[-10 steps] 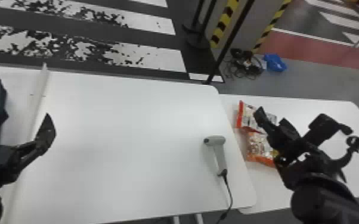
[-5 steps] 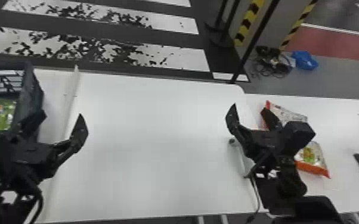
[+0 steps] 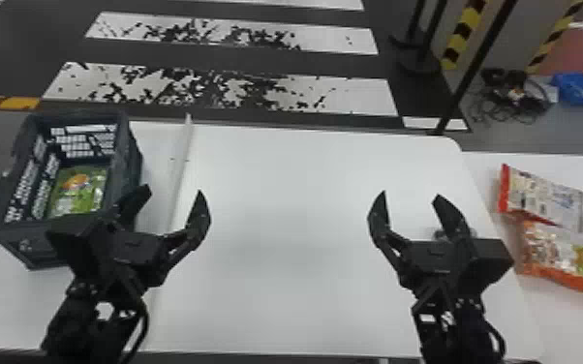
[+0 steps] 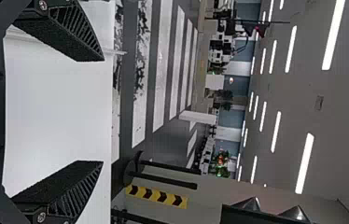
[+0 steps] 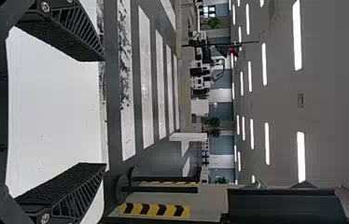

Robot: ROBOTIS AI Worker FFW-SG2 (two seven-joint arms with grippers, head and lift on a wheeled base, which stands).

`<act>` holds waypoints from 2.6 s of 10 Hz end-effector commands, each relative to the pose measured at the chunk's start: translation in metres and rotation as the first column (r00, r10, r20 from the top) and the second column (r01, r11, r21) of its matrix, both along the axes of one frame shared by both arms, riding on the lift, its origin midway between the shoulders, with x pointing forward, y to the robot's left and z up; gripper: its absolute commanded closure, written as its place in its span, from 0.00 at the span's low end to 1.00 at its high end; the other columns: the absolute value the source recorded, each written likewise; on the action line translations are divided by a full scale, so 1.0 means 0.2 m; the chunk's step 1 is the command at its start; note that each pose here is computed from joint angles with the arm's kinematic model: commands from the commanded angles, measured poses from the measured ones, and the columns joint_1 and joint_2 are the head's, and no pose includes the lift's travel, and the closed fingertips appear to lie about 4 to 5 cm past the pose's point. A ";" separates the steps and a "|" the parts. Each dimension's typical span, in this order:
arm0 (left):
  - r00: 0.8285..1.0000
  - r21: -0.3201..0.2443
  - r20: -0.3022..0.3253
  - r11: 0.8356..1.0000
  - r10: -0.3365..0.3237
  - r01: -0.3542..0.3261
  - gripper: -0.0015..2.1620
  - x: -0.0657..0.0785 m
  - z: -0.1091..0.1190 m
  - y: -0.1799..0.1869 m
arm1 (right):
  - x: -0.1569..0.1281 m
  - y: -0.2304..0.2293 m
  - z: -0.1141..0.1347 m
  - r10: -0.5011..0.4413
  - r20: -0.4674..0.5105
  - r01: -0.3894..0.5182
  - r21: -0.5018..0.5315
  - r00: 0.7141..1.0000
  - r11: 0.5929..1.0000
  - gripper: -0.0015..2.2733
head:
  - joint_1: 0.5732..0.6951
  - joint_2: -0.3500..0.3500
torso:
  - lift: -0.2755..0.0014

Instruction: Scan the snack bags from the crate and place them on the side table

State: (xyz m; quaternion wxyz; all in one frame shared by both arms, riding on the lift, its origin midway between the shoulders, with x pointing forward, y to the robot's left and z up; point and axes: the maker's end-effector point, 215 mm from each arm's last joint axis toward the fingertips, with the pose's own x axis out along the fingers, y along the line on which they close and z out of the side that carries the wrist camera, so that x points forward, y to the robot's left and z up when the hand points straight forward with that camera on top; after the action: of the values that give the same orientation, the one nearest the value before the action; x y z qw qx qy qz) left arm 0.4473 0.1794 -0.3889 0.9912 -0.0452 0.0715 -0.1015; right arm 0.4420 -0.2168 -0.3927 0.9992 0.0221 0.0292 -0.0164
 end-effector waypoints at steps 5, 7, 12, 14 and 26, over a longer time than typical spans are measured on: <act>0.998 0.116 0.020 0.991 0.059 -0.061 0.04 0.09 0.21 0.44 | -0.06 0.08 -0.06 0.021 -0.009 -0.021 0.013 1.000 1.000 0.04 | 1.00 0.52 | 0.81; 0.997 0.217 -0.001 0.973 0.074 -0.072 0.04 0.14 0.29 0.72 | -0.08 0.13 -0.07 0.039 -0.015 -0.039 0.000 0.999 0.999 0.04 | 1.00 0.63 | 0.81; 0.999 0.457 -0.047 0.889 -0.018 0.038 0.05 0.36 0.41 1.09 | -0.16 0.17 -0.15 0.057 -0.056 -0.059 -0.034 0.997 0.998 0.04 | 1.00 0.82 | 0.81; 0.991 0.516 -0.125 0.850 -0.046 0.105 0.05 0.47 0.30 1.15 | -0.18 0.16 -0.17 0.057 -0.064 -0.060 -0.040 0.996 0.997 0.04 | 1.00 0.85 | 0.81; 0.824 0.396 -0.556 0.839 -0.105 0.374 0.05 0.76 -0.35 1.16 | -0.13 0.16 -0.23 0.088 -0.101 -0.095 -0.063 0.991 0.993 0.04 | 1.00 0.87 | 0.81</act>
State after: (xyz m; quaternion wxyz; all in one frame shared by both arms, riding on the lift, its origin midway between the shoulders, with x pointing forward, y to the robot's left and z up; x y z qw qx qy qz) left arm 0.5970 0.4141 -0.4550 0.8956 0.1909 0.3547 -0.1888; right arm 0.4159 -0.1843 -0.4389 0.9964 -0.0144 0.0789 0.0274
